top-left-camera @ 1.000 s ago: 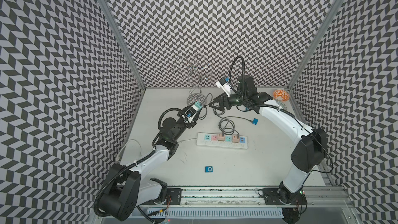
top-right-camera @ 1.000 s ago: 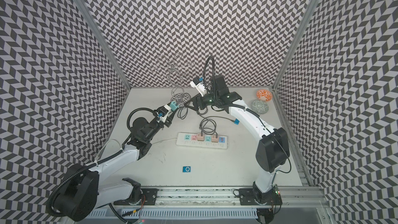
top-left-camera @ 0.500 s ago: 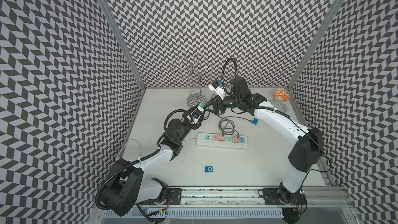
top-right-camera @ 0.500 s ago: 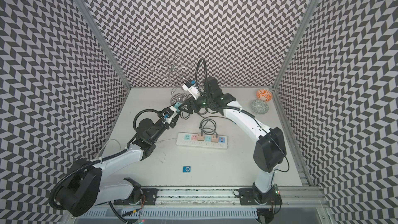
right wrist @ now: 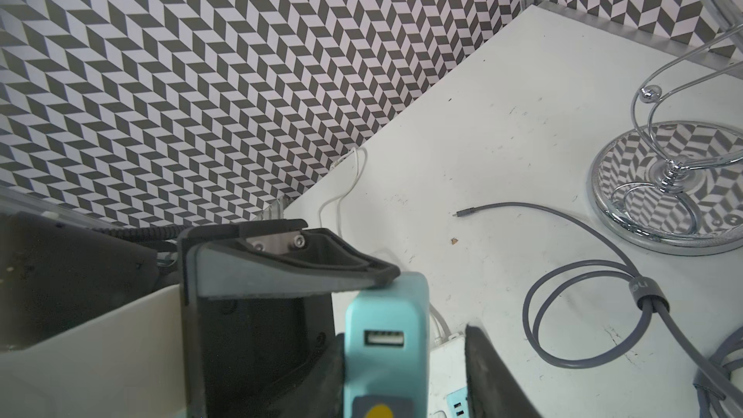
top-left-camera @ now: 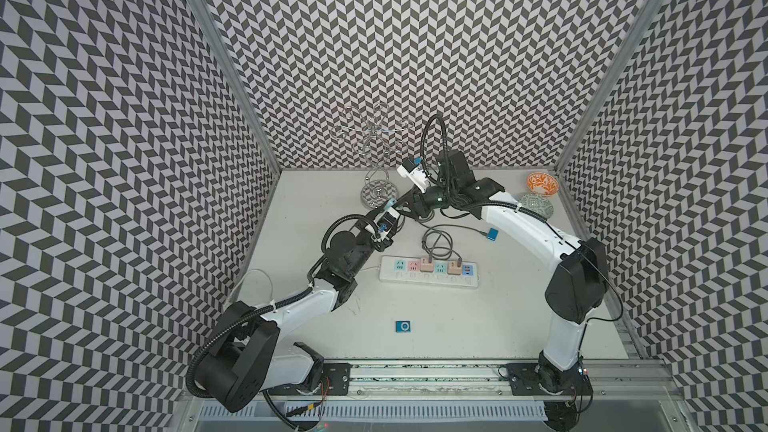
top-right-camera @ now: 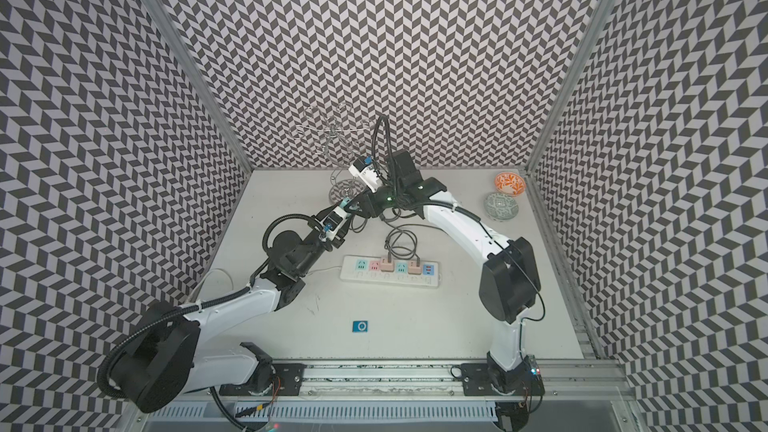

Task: Charge mp3
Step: Pick up the plug from the center of the board, then insert the plug into the socket.

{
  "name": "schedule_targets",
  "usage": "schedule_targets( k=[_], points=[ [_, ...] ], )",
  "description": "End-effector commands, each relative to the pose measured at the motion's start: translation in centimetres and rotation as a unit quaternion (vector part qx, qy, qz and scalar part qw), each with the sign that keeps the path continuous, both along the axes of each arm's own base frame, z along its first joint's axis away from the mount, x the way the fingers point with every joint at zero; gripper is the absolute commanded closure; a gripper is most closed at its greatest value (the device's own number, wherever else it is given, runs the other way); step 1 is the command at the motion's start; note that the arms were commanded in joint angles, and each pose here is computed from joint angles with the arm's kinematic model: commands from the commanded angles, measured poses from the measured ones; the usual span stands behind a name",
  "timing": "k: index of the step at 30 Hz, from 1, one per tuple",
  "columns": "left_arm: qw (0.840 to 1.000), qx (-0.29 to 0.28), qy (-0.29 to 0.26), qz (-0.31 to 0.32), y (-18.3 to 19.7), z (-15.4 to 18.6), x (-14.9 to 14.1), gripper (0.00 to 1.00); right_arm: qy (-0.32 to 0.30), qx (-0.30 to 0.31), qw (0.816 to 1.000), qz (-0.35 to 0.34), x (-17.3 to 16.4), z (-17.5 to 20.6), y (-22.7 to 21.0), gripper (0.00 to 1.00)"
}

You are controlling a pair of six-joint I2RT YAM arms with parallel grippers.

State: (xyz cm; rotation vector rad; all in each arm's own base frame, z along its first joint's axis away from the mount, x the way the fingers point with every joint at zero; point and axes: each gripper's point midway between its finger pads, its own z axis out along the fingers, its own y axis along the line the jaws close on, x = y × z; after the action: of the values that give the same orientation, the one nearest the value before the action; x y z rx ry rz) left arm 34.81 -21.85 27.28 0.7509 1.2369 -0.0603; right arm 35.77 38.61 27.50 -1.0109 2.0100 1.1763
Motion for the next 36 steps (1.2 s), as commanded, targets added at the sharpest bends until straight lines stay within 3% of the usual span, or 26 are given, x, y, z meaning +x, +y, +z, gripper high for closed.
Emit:
schedule_targets(
  k=[1,3,9,14,16,21,28,36],
  points=[
    [0.999,-0.012,-0.043,0.004,-0.1,2.3,-0.3,0.77,-0.015,0.009,1.0,0.015,0.1,0.6,0.7,0.66],
    [0.999,-0.007,-0.04,0.005,-0.2,2.0,-0.2,0.76,-0.015,0.01,1.0,0.015,0.2,0.6,0.8,0.77],
    [0.999,-0.008,-0.032,0.017,0.4,2.0,-0.2,0.48,-0.051,-0.007,0.999,0.007,1.0,0.7,0.2,0.79],
    [1.0,-0.019,-0.002,0.022,2.5,2.0,-0.1,0.32,-0.061,-0.028,0.997,-0.026,3.7,0.0,-2.1,0.8],
    [0.999,-0.026,0.013,0.02,3.6,1.9,-0.4,0.21,-0.069,-0.035,0.996,-0.036,4.6,-0.3,-2.9,0.8],
    [0.996,-0.05,0.056,0.051,7.7,1.9,0.1,0.17,-0.113,-0.079,0.99,-0.031,5.3,-2.1,-3.7,0.81],
    [0.973,-0.131,0.13,0.137,15.7,1.7,2.9,0.17,-0.169,-0.163,0.97,0.059,1.3,-8.6,-2.0,0.85],
    [0.961,-0.153,0.163,0.165,18.0,-0.4,3.9,0.17,-0.187,-0.218,0.947,0.143,-3.5,-15.1,-0.7,0.87]
  ],
)
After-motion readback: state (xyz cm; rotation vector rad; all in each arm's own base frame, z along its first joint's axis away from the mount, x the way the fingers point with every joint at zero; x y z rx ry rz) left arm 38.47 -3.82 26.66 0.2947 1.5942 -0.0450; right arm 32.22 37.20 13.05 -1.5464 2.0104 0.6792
